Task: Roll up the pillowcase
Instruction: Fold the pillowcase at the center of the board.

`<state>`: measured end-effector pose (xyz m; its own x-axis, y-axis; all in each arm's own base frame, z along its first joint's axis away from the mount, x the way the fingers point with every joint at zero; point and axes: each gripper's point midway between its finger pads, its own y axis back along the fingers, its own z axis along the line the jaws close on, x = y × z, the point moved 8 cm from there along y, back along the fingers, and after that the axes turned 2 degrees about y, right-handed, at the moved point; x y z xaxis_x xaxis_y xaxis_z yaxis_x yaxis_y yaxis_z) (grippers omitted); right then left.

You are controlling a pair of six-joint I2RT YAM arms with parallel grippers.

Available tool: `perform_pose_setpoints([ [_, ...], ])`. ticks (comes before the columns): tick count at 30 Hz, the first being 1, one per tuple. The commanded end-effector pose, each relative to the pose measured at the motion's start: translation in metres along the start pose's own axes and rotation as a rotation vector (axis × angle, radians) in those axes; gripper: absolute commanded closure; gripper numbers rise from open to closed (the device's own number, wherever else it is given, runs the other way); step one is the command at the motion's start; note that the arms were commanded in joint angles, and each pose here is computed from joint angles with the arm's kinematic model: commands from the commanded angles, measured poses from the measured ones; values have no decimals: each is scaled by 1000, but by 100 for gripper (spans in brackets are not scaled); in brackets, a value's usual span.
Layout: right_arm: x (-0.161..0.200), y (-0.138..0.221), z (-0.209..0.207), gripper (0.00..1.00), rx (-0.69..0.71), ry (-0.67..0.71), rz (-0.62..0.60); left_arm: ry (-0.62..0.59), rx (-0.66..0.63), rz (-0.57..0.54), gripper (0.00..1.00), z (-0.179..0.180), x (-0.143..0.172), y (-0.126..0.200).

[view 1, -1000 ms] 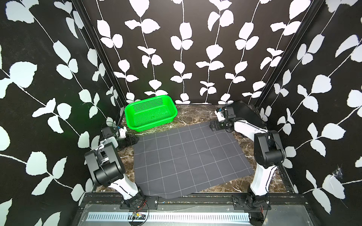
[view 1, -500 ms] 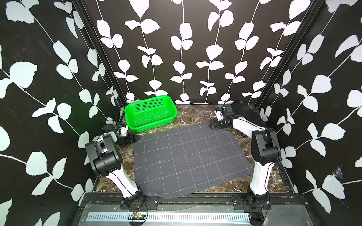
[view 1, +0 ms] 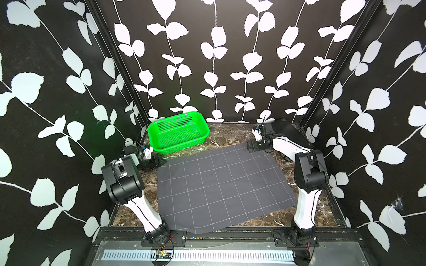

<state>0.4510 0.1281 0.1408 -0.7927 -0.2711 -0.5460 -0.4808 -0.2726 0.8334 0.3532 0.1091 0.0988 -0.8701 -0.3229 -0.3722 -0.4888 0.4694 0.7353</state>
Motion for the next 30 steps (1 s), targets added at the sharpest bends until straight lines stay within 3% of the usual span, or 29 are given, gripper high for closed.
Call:
perform_pose_setpoints([
  [1,-8,-3,0,3,3,3,-3,39,-8,71,38,2,11,-7],
  [12,-23,-19,-15,9,132,-30,9,11,-14,57,88,-4,3,3],
  [20,-35,-32,-26,14,191,-65,44,-34,-78,19,100,-19,-8,29],
  [25,-38,-39,-33,16,196,-93,73,-51,-164,34,100,-22,-5,43],
  [30,-42,-53,-34,19,162,-105,115,-58,-164,36,100,-25,-3,46],
])
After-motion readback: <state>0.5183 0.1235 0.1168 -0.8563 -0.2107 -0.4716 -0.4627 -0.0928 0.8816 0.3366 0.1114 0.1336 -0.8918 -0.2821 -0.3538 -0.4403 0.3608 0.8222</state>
